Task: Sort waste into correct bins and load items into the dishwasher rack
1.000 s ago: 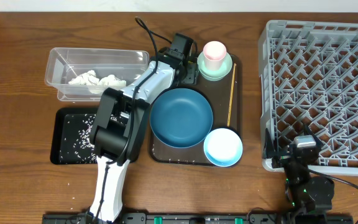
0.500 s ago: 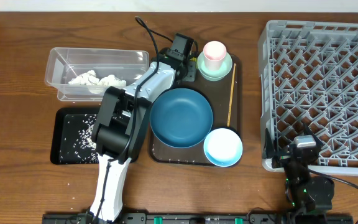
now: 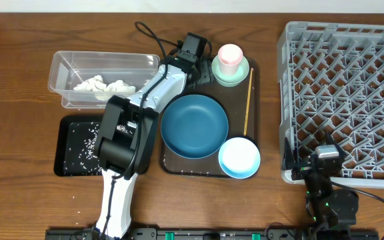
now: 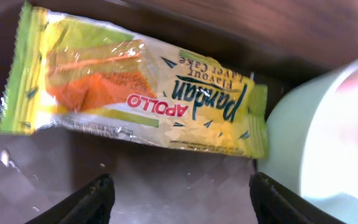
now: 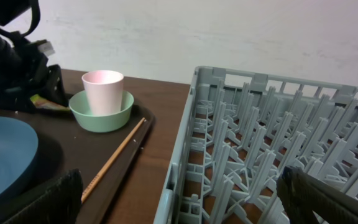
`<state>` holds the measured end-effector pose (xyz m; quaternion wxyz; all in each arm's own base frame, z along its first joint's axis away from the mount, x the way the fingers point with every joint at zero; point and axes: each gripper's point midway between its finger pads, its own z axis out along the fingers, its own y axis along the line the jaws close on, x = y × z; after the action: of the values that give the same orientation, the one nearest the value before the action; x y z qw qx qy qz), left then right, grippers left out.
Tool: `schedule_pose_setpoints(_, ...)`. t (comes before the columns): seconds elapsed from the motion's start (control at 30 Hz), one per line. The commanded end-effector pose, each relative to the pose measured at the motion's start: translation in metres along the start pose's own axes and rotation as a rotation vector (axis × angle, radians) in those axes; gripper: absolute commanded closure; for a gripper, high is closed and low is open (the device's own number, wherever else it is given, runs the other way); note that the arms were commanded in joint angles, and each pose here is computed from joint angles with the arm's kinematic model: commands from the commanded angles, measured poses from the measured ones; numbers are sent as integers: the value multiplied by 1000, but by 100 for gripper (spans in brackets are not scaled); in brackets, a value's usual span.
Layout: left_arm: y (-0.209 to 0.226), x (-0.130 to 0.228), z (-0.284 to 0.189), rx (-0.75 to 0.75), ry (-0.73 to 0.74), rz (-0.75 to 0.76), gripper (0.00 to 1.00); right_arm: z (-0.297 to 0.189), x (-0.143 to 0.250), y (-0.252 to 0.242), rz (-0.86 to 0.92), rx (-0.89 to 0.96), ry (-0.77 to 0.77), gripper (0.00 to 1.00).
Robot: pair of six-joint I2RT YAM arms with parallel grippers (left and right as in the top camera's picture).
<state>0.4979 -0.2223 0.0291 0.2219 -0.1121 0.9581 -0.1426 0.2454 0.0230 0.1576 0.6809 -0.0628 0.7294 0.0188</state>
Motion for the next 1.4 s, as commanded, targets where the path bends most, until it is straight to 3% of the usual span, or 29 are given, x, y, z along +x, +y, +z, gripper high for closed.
schedule_pose_setpoints(0.0, -4, -10, -12, 21, -32, -234, 26, 0, 1, -4, -12, 20, 3, 1)
schedule_pose_setpoints(0.4, 3, -39, -11, 47, -135, -537, 23, 0, 1, -4, -12, 20, 3, 1)
schedule_pose_setpoints(0.57, 9, -46, -12, 50, -147, -603, 31, 0, 1, -4, -12, 20, 3, 1)
schedule_pose_setpoints(0.83, 15, -39, 2, 44, -127, -735, 32, 0, 1, -4, -12, 20, 3, 1)
schedule_pose_setpoints(1.37, 6, -21, 7, 75, -18, -773, 32, 0, 1, -4, -12, 20, 3, 1)
